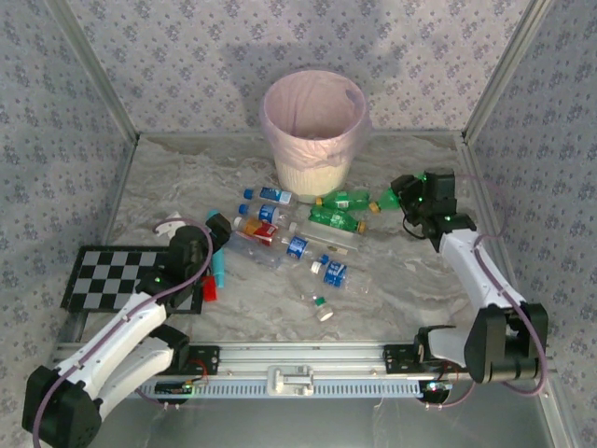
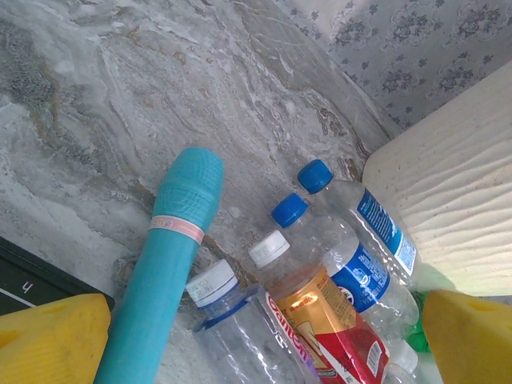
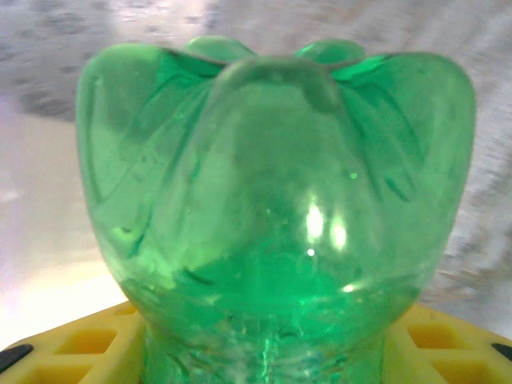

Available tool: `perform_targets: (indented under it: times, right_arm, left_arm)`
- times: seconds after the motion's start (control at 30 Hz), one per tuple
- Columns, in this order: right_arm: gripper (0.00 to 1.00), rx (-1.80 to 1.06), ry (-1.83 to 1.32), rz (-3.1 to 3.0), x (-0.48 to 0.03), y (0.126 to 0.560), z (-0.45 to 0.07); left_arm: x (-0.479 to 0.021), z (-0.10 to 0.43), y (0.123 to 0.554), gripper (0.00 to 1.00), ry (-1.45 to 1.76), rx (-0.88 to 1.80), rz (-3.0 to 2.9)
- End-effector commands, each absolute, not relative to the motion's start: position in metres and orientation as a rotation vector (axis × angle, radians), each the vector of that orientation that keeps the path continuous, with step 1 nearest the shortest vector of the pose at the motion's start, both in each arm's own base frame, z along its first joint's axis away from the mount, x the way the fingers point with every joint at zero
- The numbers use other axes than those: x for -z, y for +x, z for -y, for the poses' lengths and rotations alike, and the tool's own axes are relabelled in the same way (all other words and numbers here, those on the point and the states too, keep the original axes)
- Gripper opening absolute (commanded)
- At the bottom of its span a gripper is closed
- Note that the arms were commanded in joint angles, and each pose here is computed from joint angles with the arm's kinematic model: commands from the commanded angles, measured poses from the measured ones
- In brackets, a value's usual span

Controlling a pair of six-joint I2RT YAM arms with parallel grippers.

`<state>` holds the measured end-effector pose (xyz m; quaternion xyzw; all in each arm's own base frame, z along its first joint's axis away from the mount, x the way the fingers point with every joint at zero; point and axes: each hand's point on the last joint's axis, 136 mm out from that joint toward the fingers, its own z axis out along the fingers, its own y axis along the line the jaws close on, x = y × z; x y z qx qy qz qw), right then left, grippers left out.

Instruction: Put the plastic bottles in the bin

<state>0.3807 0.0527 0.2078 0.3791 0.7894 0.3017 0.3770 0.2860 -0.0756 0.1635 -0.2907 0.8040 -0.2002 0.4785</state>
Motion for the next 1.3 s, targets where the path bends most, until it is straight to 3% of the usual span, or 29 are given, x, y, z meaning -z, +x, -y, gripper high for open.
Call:
perform_targets:
  times: [0.0, 0.27, 0.53, 0.87, 1.27]
  right_arm:
    - [0.52, -0.843, 0.652, -1.910, -0.284, 0.392, -0.077]
    - [0.50, -0.926, 0.278, -1.779, -0.394, 0.412, -0.135]
    - [0.50, -0.878, 0.026, -1.814, -0.434, 0.450, -0.204]
    - [0.49, -0.724, -0.096, -2.024, -0.389, 0.519, -0.263]
    - [0.51, -0.493, -0.172, -2.147, -0.327, 0.538, -0.280]
  left_arm:
    - [-0.173, 0.079, 0.287, 1.00, -0.679, 0.522, -1.966]
    - [-0.168, 0.084, 0.284, 1.00, -0.670, 0.554, -1.995]
    - [-0.159, 0.093, 0.278, 1.00, -0.671, 0.621, -2.042]
    - [-0.161, 0.096, 0.267, 1.00, -0.646, 0.650, -2.070]
    - [-0.158, 0.091, 0.259, 1.00, -0.670, 0.661, -2.067]
